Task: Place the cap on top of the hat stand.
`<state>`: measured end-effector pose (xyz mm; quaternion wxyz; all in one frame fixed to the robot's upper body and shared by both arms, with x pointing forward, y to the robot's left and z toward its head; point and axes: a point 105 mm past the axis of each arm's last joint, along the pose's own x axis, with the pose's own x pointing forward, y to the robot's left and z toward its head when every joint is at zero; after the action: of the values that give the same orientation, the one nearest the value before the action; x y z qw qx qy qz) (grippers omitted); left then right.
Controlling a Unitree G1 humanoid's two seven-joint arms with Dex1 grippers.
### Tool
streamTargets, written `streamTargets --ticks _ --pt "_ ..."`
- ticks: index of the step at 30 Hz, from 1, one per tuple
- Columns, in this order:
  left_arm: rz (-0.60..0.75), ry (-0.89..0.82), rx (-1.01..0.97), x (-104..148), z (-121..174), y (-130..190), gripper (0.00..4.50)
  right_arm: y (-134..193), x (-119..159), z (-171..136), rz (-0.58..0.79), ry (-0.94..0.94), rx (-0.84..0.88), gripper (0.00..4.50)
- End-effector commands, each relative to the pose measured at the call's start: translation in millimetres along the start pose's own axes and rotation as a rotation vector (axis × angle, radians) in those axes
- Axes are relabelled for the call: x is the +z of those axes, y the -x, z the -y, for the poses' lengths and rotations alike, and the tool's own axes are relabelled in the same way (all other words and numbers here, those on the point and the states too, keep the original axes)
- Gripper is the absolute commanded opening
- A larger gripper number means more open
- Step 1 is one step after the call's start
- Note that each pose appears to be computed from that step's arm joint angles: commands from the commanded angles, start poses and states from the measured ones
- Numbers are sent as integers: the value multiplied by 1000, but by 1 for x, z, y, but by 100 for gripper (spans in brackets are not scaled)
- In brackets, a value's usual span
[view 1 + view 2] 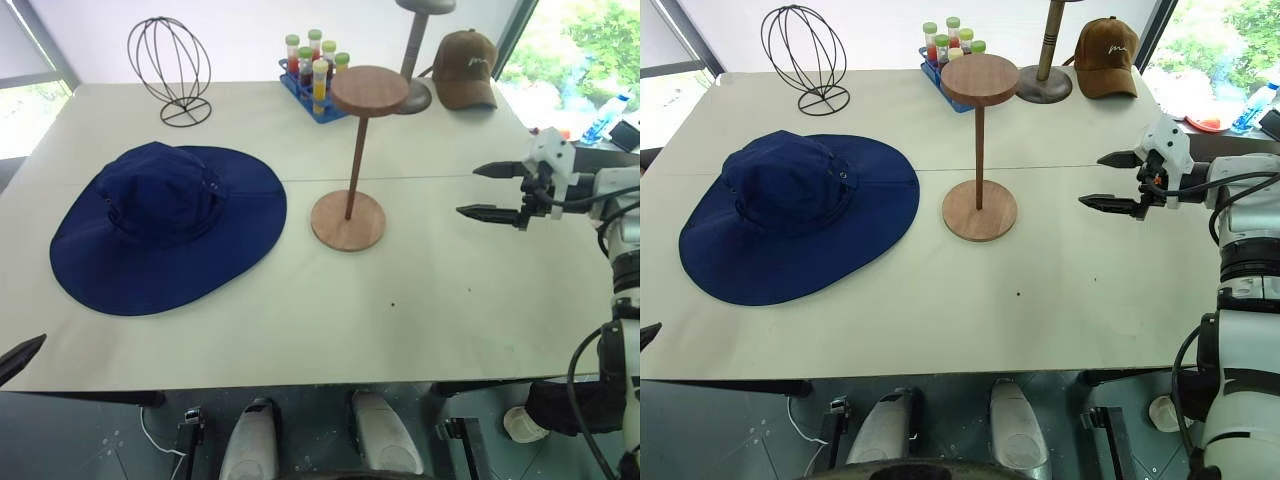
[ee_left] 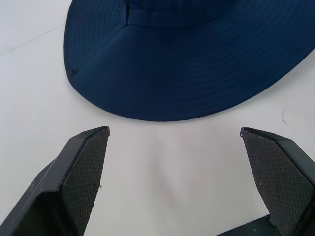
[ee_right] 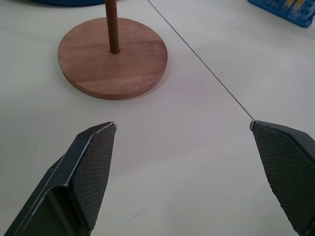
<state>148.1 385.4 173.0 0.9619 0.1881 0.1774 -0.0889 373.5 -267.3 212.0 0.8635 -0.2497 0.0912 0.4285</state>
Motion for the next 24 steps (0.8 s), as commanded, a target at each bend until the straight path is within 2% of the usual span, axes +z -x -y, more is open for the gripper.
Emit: streamTargets --ticks 1,10,15,19,24 --pt "12 -48 22 9 -7 5 446 5 15 5 26 46 -20 450" --pt "28 -61 0 16 -5 -1 446 8 16 4 25 58 -18 450" --pt "39 -103 -125 32 13 -13 446 12 22 -3 27 27 59 450" --pt "48 -249 -265 51 40 -34 446 15 45 -12 74 63 105 450" --pt "36 -412 -408 55 61 -59 446 21 59 -43 105 51 222 450"
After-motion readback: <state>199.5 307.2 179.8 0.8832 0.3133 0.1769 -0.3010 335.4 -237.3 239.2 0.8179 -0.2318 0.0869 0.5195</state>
